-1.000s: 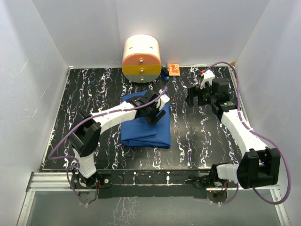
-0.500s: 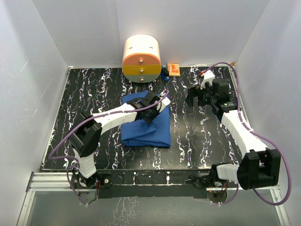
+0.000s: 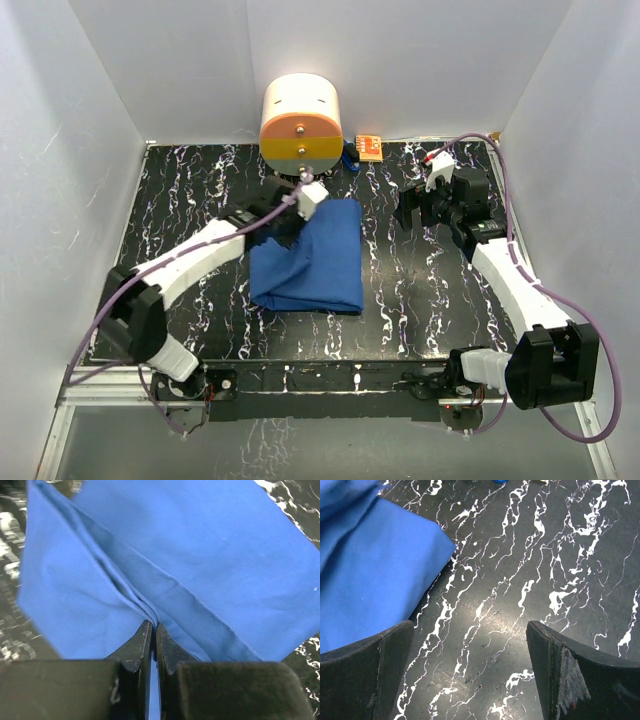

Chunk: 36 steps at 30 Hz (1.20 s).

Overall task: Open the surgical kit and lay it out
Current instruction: Open the surgical kit at the center of the board.

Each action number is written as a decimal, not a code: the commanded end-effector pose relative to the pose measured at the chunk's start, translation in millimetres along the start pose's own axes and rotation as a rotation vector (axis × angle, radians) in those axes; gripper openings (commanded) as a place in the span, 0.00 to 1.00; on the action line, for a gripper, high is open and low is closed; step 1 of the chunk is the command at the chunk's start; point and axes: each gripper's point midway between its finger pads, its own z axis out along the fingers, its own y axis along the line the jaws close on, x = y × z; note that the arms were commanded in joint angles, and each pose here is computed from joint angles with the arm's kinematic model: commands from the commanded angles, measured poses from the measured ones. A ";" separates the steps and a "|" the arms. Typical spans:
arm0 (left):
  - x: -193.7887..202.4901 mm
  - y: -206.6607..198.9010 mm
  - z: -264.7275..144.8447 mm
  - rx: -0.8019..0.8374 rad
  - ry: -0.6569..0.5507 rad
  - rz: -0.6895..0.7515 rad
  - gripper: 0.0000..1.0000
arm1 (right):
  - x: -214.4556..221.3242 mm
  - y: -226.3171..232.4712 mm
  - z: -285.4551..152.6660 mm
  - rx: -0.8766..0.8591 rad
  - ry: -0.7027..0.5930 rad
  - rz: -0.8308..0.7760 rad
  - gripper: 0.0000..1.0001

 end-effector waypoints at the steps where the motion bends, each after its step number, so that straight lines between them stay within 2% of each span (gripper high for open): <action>1: -11.8 49.7 -59.3 -0.053 -0.143 -0.061 0.00 | -38.1 7.8 -6.5 -0.038 -0.148 -0.101 0.94; 4: -0.7 77.7 -96.4 -0.146 -0.159 -0.073 0.00 | -41.2 19.8 -1.2 -0.093 -0.142 -0.107 0.93; 6: 17.9 97.0 -117.4 -0.253 -0.125 -0.071 0.00 | -42.8 33.7 3.1 -0.146 -0.152 -0.127 0.93; 11: 91.6 158.7 -167.9 -0.633 0.065 -0.076 0.00 | -51.2 81.1 23.1 -0.255 -0.158 -0.181 0.93; 16: 156.5 177.9 -204.0 -0.856 0.271 -0.043 0.00 | -55.6 137.8 43.6 -0.361 -0.138 -0.244 0.93; 17: 168.8 178.6 -207.4 -0.884 0.312 -0.045 0.04 | -53.5 149.5 48.5 -0.384 -0.133 -0.253 0.93; 18: 180.8 179.2 -209.4 -0.903 0.350 -0.048 0.18 | -50.8 161.5 53.6 -0.403 -0.124 -0.264 0.93; 19: 191.0 181.3 -212.4 -0.929 0.385 -0.051 0.33 | -47.3 173.2 59.9 -0.416 -0.110 -0.275 0.93; 20: 197.2 184.4 -217.0 -0.963 0.412 -0.046 0.59 | -43.3 185.2 65.9 -0.426 -0.095 -0.287 0.93; 21: 200.6 188.5 -221.2 -0.996 0.433 -0.029 0.67 | -39.8 196.7 71.4 -0.434 -0.081 -0.296 0.93; 22: 199.3 193.8 -227.1 -1.034 0.438 -0.012 0.72 | -35.0 208.2 76.8 -0.437 -0.065 -0.303 0.92; 24: 189.9 204.8 -239.9 -1.101 0.443 0.036 0.91 | -28.8 231.2 83.8 -0.446 -0.048 -0.310 0.91; 25: 184.0 210.9 -246.9 -1.137 0.443 0.053 0.98 | -23.8 242.7 85.7 -0.454 -0.038 -0.321 0.91; 29: 154.9 228.3 -255.7 -1.168 0.364 0.040 0.99 | 1.7 290.1 85.9 -0.477 0.004 -0.389 0.90; 36: 140.4 232.1 -230.5 -1.044 0.224 -0.134 0.99 | 57.0 351.8 56.6 -0.546 0.082 -0.560 0.89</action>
